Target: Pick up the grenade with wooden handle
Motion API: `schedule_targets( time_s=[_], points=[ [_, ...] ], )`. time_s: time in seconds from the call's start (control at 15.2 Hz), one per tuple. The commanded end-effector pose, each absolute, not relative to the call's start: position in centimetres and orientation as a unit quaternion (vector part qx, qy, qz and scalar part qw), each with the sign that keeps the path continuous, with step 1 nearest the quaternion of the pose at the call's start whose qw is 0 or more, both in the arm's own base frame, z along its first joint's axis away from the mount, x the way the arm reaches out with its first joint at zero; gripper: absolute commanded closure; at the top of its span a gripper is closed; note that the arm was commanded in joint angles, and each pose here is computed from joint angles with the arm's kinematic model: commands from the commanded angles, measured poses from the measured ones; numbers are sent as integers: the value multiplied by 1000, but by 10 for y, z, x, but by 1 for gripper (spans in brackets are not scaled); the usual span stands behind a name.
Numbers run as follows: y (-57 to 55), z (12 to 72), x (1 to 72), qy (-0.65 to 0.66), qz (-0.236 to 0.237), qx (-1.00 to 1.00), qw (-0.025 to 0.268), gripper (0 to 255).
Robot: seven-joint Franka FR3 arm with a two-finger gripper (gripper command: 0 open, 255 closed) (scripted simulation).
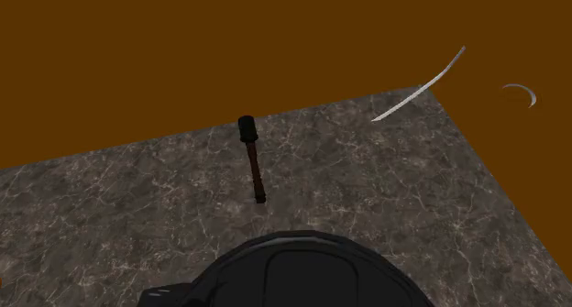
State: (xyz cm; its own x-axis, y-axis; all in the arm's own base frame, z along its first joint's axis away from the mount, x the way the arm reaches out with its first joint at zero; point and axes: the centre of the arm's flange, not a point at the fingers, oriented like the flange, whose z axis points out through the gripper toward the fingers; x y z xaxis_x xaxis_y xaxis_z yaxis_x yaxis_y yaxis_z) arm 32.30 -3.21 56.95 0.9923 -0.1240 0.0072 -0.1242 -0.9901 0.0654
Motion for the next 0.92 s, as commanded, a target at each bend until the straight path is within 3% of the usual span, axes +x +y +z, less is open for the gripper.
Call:
schedule_targets(
  time_s=[0.0,0.86],
  points=[
    [-32,569,323,-62,2,998,33,0],
    [-20,438,432,-17,1,1000,16,0]
  ],
)
